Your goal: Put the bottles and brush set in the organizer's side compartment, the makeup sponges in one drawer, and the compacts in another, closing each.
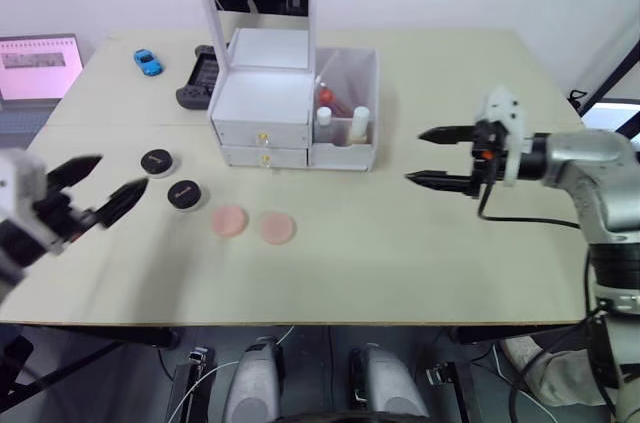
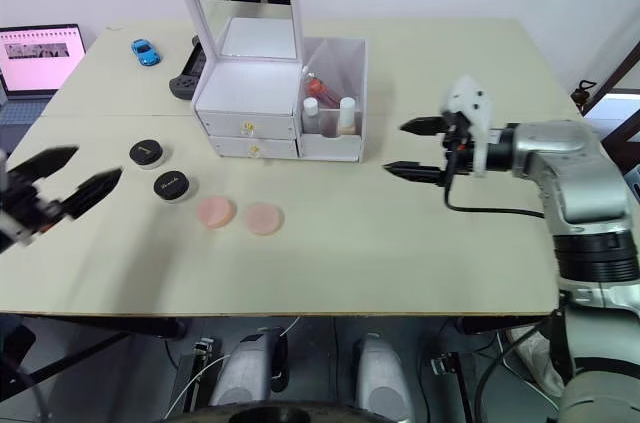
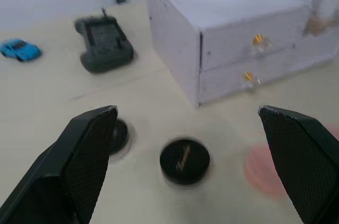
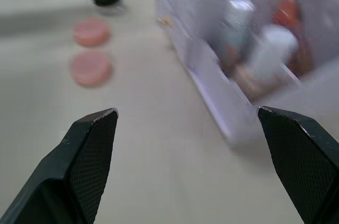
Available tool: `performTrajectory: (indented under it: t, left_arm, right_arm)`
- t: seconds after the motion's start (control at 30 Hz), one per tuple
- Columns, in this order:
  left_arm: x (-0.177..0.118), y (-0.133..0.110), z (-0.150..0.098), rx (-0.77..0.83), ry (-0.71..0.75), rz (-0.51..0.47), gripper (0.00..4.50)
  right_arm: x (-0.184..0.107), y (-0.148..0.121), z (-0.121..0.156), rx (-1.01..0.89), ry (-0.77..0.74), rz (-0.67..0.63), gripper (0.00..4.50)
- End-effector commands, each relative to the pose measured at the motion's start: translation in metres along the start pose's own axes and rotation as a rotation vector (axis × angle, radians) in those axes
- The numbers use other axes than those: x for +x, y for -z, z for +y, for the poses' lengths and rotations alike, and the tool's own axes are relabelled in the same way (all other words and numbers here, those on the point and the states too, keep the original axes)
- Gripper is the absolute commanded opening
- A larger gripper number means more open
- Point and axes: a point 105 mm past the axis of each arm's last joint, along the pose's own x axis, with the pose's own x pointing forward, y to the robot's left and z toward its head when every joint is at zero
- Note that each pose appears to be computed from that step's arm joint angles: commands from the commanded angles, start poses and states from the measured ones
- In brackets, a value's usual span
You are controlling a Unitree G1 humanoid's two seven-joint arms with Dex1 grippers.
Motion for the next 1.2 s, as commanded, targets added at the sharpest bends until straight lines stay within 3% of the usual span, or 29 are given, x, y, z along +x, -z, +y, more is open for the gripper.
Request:
performTrajectory:
  t: [0.03, 0.3, 0.43, 0.5, 1.13, 1.2]
  left_arm:
    - [0.018, -0.009, -0.026, -0.006, -0.050, -0.070, 4.48]
    - [0.066, 0.006, -0.061, -0.087, -0.168, -0.128, 4.48]
    - [0.093, 0.029, -0.078, -0.135, -0.206, -0.104, 4.48]
    - [0.102, 0.039, -0.087, -0.150, -0.184, -0.083, 3.98]
    - [0.129, 0.048, -0.108, -0.165, -0.143, -0.120, 3.98]
    - [0.132, 0.046, -0.113, -0.176, -0.117, -0.139, 3.43]
  right_arm:
    - [0.006, -0.036, 0.010, -0.090, -0.039, -0.075, 4.44]
    - [0.013, -0.050, 0.014, -0.104, -0.046, -0.073, 4.44]
    - [0.011, -0.047, 0.014, -0.114, -0.016, -0.036, 4.44]
    - [0.010, -0.045, 0.015, -0.104, -0.012, -0.028, 4.50]
    - [0.004, -0.043, 0.015, -0.121, 0.044, 0.033, 4.50]
    - [0.003, -0.042, 0.014, -0.123, 0.048, 0.044, 4.50]
